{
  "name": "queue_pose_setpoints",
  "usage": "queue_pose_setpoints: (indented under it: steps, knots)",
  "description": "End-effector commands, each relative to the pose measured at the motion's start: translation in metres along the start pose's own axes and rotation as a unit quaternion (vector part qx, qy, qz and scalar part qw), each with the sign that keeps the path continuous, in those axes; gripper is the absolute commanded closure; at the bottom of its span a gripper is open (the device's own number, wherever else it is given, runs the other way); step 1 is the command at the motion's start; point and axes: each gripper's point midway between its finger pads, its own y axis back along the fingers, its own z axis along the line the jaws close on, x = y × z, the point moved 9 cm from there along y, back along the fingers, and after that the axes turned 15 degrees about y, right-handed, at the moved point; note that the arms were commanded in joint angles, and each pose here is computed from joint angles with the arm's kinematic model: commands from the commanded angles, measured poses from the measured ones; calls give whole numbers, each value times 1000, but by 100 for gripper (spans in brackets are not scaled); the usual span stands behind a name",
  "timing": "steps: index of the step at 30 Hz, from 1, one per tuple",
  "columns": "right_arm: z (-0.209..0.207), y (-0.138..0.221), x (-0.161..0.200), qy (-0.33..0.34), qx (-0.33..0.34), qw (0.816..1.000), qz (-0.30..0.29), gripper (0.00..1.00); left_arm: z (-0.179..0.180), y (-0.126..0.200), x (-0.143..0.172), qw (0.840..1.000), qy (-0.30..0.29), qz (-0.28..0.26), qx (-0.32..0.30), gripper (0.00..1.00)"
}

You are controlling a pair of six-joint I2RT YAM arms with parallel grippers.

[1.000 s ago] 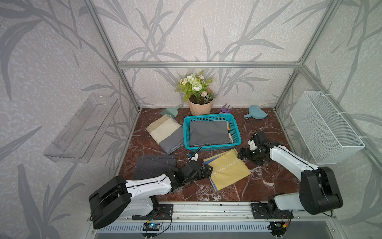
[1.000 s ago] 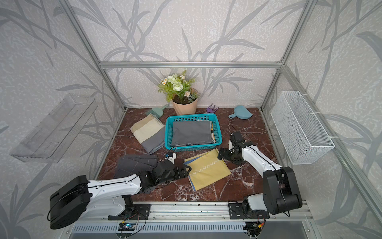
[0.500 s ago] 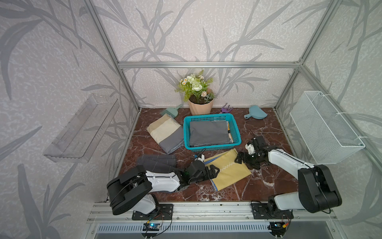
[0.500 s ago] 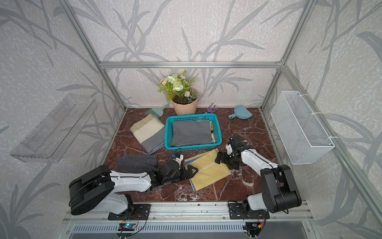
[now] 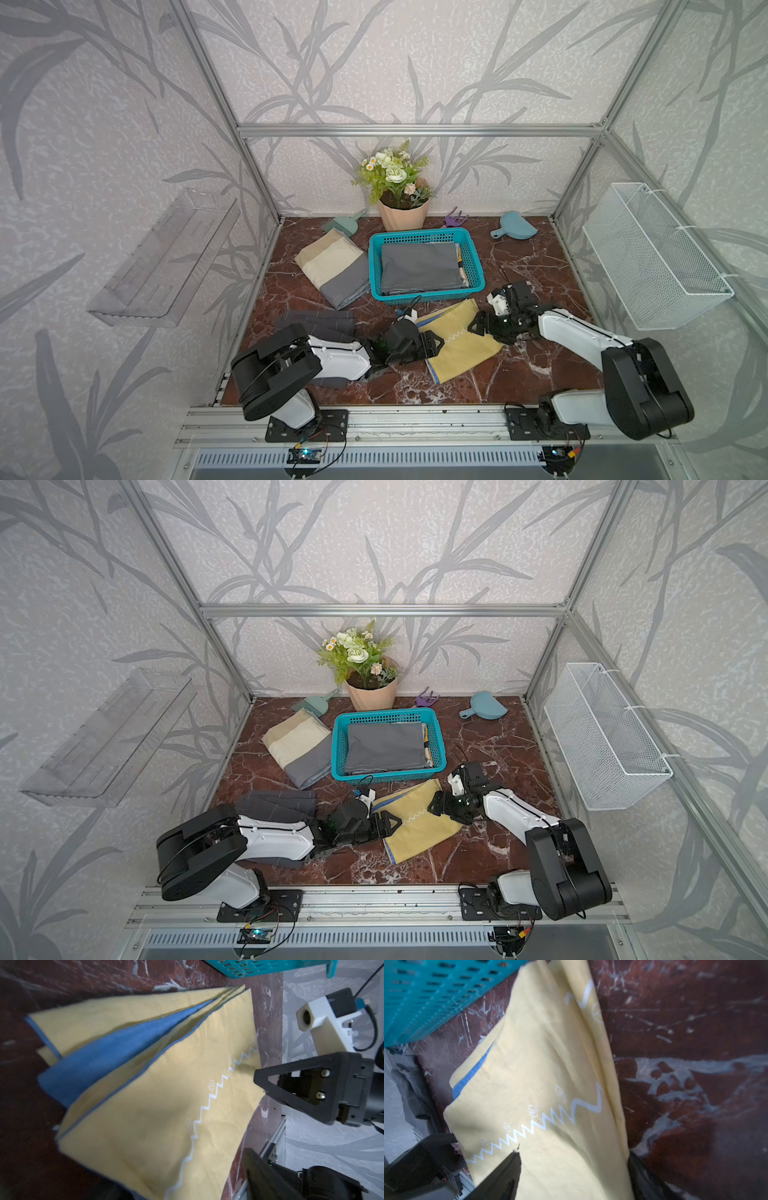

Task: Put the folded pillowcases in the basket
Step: Pick up the pillowcase at the center of the board.

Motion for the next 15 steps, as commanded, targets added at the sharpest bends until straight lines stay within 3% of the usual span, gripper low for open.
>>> queue_pose_setpoints:
  steps: [1, 2, 5, 9, 15]
  knots:
    - [-8, -8, 28, -40, 18, 997, 57, 29, 15, -1, 1, 999, -8, 2, -50, 39]
    - [-9, -8, 29, -41, 20, 997, 58, 34, 16, -1, 1, 999, -8, 2, -52, 46]
    - [-10, -8, 32, -49, 29, 996, 62, 53, 17, -2, 1, 998, -10, 2, -57, 97]
    - [-7, -7, 32, -47, 32, 996, 62, 90, 14, -2, 0, 998, -20, 2, -61, 100]
    - [7, 4, 29, -19, 45, 998, 47, 100, 2, 7, -3, 996, -56, -9, -70, 100]
